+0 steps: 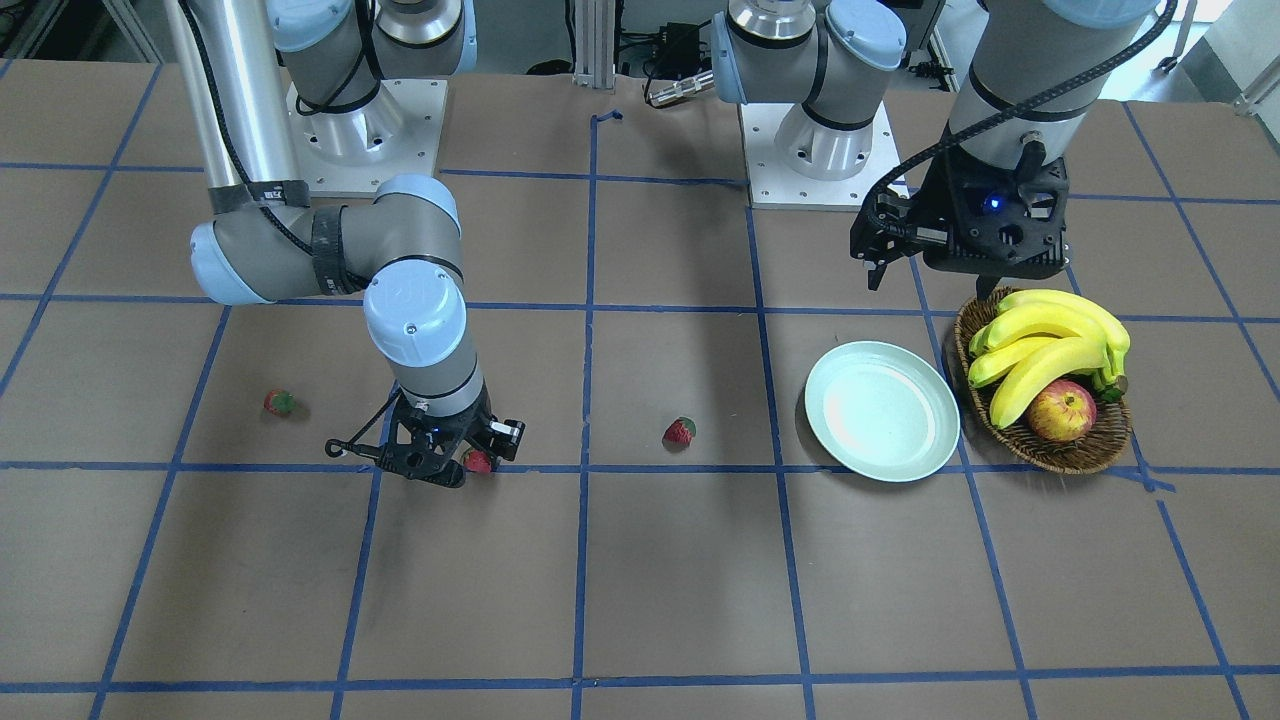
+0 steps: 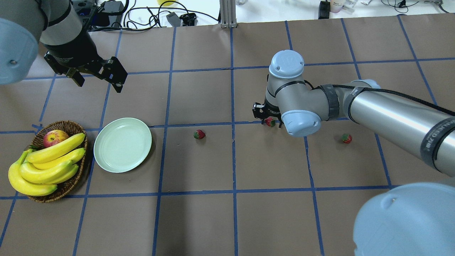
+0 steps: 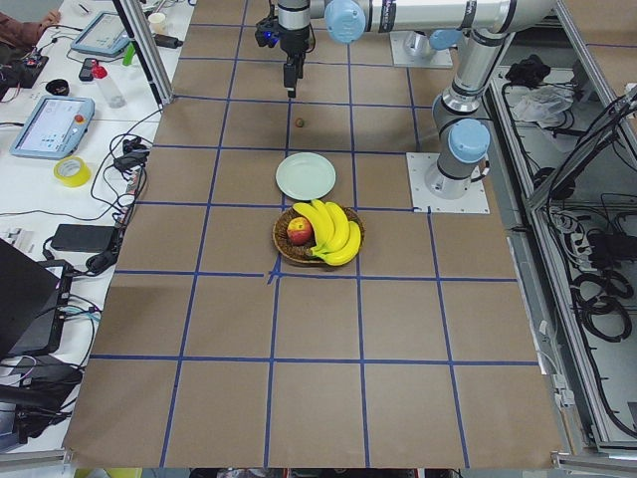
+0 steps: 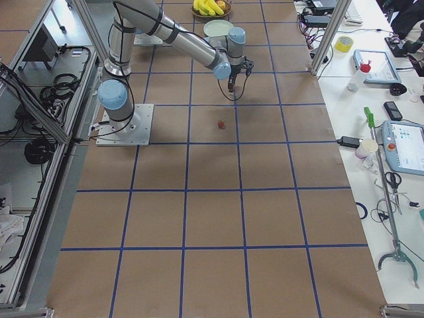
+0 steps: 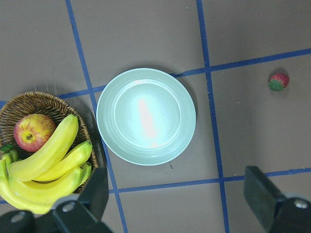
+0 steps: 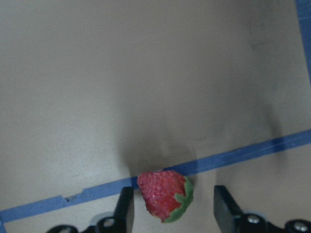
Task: Collect all strawberries into plate
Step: 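Move the right gripper to the second strawberry and grasp it, then carry the strawberry beside the first one and open the right gripper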
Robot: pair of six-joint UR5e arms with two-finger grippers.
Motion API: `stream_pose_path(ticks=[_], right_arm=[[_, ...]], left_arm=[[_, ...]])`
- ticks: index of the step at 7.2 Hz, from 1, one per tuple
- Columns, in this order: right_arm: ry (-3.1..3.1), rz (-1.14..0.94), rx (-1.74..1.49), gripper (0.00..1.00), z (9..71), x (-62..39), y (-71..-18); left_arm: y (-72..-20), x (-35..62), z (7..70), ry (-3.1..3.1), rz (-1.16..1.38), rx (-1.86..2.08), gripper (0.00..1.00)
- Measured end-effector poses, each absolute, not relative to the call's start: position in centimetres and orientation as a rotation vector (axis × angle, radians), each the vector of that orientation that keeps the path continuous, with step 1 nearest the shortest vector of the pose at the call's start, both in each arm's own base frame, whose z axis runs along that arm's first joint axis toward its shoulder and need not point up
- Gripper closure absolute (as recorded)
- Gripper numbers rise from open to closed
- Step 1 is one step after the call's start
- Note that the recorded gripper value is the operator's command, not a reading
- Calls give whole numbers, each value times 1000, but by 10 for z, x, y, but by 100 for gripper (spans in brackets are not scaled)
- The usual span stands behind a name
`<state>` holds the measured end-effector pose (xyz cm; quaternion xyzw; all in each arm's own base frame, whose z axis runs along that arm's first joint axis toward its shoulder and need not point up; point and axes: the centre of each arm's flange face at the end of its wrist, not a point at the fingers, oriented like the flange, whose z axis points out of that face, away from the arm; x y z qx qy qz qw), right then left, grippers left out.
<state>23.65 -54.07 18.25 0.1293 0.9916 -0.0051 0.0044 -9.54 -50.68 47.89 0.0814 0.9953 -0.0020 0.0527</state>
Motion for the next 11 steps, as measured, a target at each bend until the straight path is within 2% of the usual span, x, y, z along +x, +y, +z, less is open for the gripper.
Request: stream_pose_path(ticks=[1, 2, 6, 8, 11], right_arm=[[3102, -19, 404, 97, 183, 237, -542], [3100, -24, 404, 100, 184, 237, -543], [3073, -61, 425, 100, 199, 241, -546], [2967, -91, 518, 100, 232, 267, -543], [2867, 27, 437, 100, 231, 346, -505]], left_arm=[[-507, -96, 479, 3027, -11, 249, 0], [-508, -97, 480, 3026, -18, 252, 0], [-508, -97, 479, 3024, -24, 255, 0], [-508, -97, 480, 3024, -25, 255, 0], [-508, -97, 479, 3023, -24, 255, 0]])
